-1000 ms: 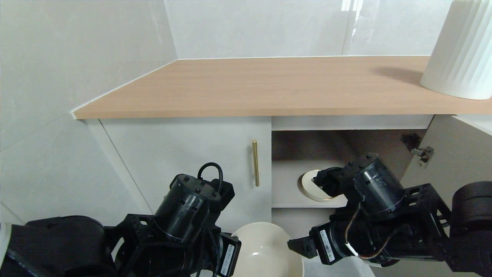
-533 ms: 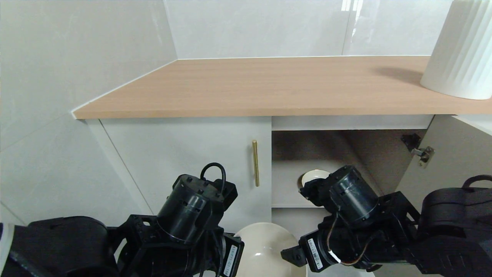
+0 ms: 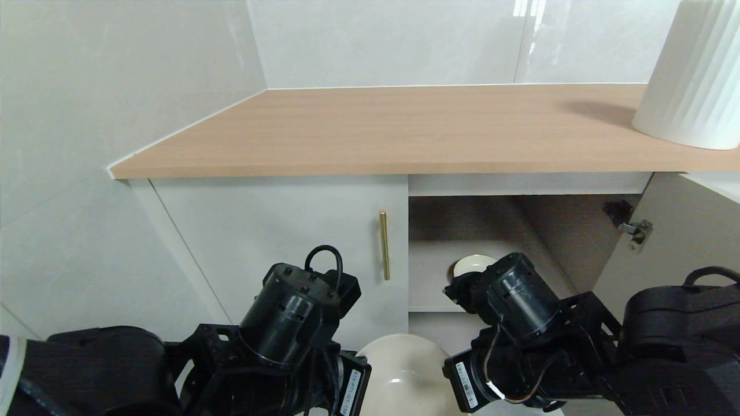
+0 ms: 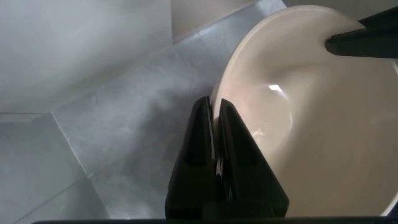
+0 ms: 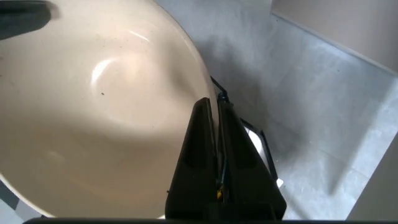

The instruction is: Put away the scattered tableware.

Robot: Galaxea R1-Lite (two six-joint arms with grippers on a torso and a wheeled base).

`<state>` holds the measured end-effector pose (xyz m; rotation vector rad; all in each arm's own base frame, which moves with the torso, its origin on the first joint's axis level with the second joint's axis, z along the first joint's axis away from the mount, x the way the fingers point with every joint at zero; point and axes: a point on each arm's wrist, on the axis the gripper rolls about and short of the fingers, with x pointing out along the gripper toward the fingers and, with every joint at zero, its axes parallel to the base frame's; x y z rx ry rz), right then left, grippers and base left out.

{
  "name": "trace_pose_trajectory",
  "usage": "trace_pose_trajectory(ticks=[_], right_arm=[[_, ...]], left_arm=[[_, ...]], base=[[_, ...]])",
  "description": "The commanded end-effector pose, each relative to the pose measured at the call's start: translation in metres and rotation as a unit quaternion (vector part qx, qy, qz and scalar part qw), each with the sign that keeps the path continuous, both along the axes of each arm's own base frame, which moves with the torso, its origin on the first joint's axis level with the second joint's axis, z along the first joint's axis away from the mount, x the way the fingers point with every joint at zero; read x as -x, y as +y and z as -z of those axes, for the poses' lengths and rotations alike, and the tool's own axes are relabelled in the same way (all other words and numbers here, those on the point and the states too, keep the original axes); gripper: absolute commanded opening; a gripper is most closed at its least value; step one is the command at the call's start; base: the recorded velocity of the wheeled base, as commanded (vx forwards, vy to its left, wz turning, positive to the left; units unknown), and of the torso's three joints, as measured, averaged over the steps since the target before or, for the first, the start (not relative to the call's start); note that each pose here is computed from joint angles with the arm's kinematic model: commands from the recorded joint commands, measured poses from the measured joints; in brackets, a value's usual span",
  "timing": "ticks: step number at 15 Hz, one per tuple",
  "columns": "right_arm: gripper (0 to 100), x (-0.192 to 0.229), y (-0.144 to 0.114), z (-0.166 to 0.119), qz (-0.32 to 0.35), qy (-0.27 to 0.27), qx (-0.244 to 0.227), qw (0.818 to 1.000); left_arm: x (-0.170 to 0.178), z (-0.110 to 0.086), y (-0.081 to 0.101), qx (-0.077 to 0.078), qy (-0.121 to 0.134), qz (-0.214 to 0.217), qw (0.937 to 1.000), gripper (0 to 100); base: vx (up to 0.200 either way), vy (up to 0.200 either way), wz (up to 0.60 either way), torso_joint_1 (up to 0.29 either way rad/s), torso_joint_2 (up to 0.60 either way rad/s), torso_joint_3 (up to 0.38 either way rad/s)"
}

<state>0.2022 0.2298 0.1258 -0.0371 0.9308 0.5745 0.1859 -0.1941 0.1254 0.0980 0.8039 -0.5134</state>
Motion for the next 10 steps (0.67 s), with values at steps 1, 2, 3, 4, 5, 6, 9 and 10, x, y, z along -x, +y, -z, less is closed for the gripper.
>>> trace_pose_trajectory(ticks=[1,2,3,4,5,6,9,10], right_arm=[[0,0.0000,0.0000,0.0021,0.001,0.002,0.005,1.000],[0,-0.0002,0.0002,0.0026,0.001,0.003,0.005,1.000],[0,-0.0004,0.0004,0.0035,0.001,0.004,0.007,1.000],[0,-0.0005,0.0006,0.0040,0.001,0.004,0.007,1.000],[0,-0.0002,0.0009,0.0040,0.000,0.005,0.007,1.000],[0,-0.0004,0.0004,0.0044,0.001,0.005,0.007,1.000],[0,-0.0018,0.0003,0.0061,0.007,0.005,0.011,1.000],[0,-0.0065,-0.0018,0.0083,0.019,0.007,0.012,1.000]], left_arm=[[0.0001,0.0001,0.0004,-0.001,0.000,-0.001,1.0000,0],[0.0002,-0.0003,0.0005,-0.001,0.000,-0.001,1.0000,0],[0.0006,0.0004,0.0009,-0.002,0.001,-0.001,1.0000,0],[0.0006,0.0004,0.0009,-0.002,0.000,-0.002,1.0000,0],[0.0005,-0.0004,0.0009,-0.002,-0.001,-0.002,1.0000,100],[0.0003,-0.0012,0.0010,-0.002,-0.004,-0.007,1.0000,100],[-0.0019,-0.0040,-0.0003,0.006,-0.022,-0.024,0.9995,100],[-0.0028,-0.0048,-0.0005,0.011,-0.027,-0.026,0.9992,100]], base=[[0.000,0.000,0.00,0.000,0.00,0.000],[0.000,0.000,0.00,0.000,0.00,0.000],[0.000,0.000,0.00,0.000,0.00,0.000],[0.000,0.000,0.00,0.000,0.00,0.000],[0.000,0.000,0.00,0.000,0.00,0.000],[0.000,0.000,0.00,0.000,0.00,0.000],[0.000,0.000,0.00,0.000,0.00,0.000],[0.000,0.000,0.00,0.000,0.00,0.000]])
